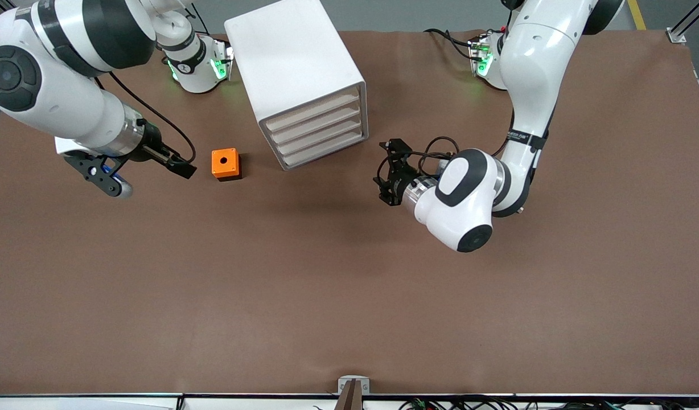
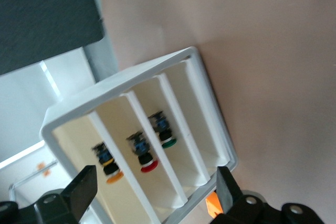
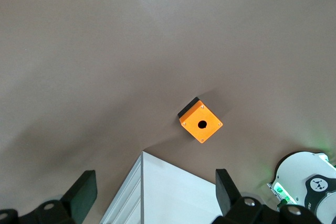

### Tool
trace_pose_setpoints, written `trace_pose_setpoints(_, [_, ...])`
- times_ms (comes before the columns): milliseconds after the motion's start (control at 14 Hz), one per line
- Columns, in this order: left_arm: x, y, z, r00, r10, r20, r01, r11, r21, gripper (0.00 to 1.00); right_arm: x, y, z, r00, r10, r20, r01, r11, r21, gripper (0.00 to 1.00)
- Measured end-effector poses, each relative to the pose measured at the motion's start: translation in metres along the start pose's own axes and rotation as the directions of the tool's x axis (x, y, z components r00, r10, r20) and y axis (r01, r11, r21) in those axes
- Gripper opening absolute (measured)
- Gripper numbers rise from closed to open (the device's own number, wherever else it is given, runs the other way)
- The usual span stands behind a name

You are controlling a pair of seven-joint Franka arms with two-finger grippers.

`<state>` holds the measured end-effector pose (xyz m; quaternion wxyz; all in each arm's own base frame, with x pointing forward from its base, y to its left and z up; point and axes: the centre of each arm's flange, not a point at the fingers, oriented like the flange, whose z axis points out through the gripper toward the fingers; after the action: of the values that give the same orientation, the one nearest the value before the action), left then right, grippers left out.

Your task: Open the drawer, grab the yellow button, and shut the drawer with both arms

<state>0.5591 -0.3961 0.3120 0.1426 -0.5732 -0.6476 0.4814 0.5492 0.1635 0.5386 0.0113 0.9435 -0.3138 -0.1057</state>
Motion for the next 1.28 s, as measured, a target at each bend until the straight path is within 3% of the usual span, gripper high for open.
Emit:
trace_pose_setpoints(285, [0.000, 0.014, 0.026, 0.988, -0.149, 0.048, 0.140, 0.979, 0.145, 1.00, 0.000, 0.000, 0.000, 1.000, -0.001, -0.001, 0.001, 1.000, 0.001, 1.00])
trace_pose_setpoints(570, [-0.008, 0.020, 0.067, 0.982, -0.188, 0.021, 0.178, 0.956, 0.234, 1.00, -0.001, -0.001, 0.000, 1.000, -0.002, -0.001, 0.002, 1.000, 0.001, 1.00])
trace_pose_setpoints(855, [-0.021, 0.011, 0.089, 0.979, -0.203, -0.008, 0.197, 0.940, 0.277, 0.96, -0.001, -0.001, 0.000, 1.000, -0.002, -0.001, 0.002, 1.000, 0.000, 1.00])
trace_pose_setpoints(1069, [-0.026, 0.007, 0.108, 0.979, -0.199, -0.034, 0.200, 0.931, 0.307, 0.72, -0.001, -0.001, 0.000, 1.000, -0.003, -0.001, 0.003, 1.000, 0.000, 1.00])
trace_pose_setpoints(1140, [-0.029, 0.006, 0.116, 0.980, -0.195, -0.045, 0.199, 0.929, 0.312, 0.71, -0.002, -0.002, 0.000, 1.000, -0.005, -0.001, 0.005, 1.000, 0.000, 1.00])
trace_pose_setpoints(1282, [-0.034, 0.002, 0.131, 0.981, -0.186, -0.063, 0.196, 0.927, 0.321, 0.58, -0.007, -0.005, 0.001, 1.000, -0.015, -0.002, 0.015, 1.000, -0.002, 1.00])
